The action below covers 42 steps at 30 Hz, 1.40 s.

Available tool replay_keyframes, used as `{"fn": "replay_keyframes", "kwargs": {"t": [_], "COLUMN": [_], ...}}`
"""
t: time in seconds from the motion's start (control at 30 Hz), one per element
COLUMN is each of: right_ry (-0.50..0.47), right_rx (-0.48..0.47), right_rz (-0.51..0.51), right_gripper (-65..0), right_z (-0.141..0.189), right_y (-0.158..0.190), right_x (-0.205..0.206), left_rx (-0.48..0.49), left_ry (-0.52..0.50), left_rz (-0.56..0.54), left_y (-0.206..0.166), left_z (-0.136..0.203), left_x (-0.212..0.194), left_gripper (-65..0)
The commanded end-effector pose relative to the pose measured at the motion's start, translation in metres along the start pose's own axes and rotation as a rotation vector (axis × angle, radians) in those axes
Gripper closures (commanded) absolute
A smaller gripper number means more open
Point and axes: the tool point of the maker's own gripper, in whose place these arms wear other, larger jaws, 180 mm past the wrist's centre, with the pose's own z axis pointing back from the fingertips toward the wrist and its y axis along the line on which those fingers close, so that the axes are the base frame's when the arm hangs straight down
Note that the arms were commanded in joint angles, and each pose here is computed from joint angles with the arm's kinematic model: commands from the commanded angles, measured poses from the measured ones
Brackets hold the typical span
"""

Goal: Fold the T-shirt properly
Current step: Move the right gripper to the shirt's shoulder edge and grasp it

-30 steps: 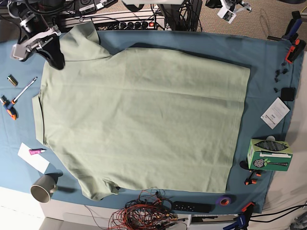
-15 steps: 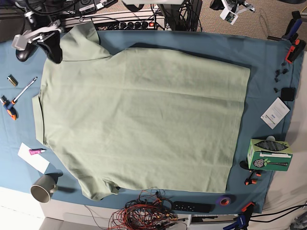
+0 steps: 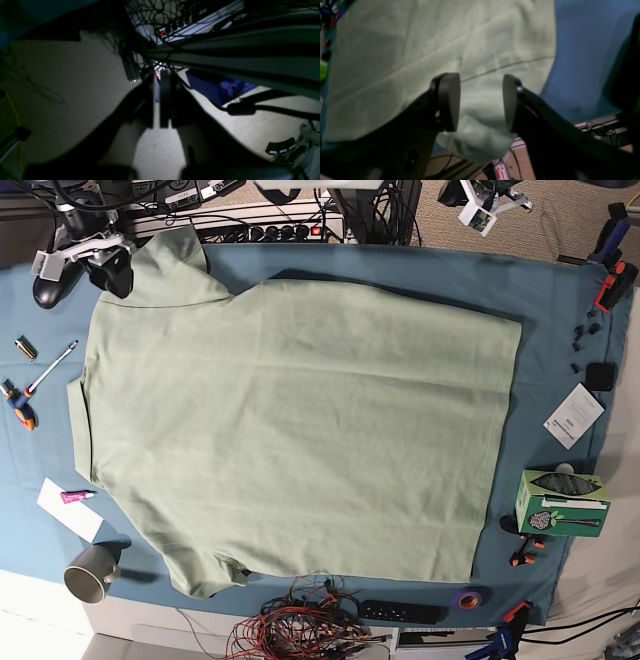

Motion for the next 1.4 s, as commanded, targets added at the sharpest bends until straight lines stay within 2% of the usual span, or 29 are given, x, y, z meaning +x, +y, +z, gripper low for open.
{"fn": "replay_keyframes", "kwargs": {"t": [0.0, 0.13, 0.23, 0.37, 0.47, 0.87, 1.17, 1.37], "right_ry": [-0.034, -0.012, -0.017, -0.045, -0.059, -0.091, -0.095, -0.107], "right_rx": [0.004, -0.019, -0.043, 0.001, 0.016, 0.013, -0.06, -0.049], "right_rz": [0.007, -0.035, -0.121, -0.209, -0.237, -0.217, -0.206, -0.204], "right_gripper": [-28.1, -28.1, -28.1, -28.1, -28.1, -28.1, -28.1, -28.1], "right_z": [0.003, 0.002, 0.005, 0.009, 0.011, -0.001, -0.003, -0.009], "right_y": [0.0, -0.013, -0.033, -0.043, -0.046, -0.045, -0.057, -0.054], "right_x": [0.009, -0.002, -0.012, -0.018, -0.02, -0.01, -0.01, -0.005], "left_rx": [-0.009, -0.009, -0.01, -0.009, -0.007, -0.005, -0.005, -0.005], "left_ry": [-0.016, -0.015, -0.015, -0.015, -0.02, -0.028, -0.029, -0.03], "left_rz": [-0.003, -0.004, -0.004, -0.007, -0.009, -0.013, -0.013, -0.013], "left_y": [-0.003, -0.003, -0.003, -0.002, -0.001, 0.0, 0.0, 0.0], "left_z": [0.004, 0.004, 0.004, 0.004, 0.003, 0.002, 0.002, 0.002], "left_x": [0.003, 0.003, 0.003, 0.003, 0.005, 0.008, 0.009, 0.009], "left_gripper": [-4.5, -4.5, -4.5, -4.5, -4.5, -4.5, -4.5, -4.5]}}
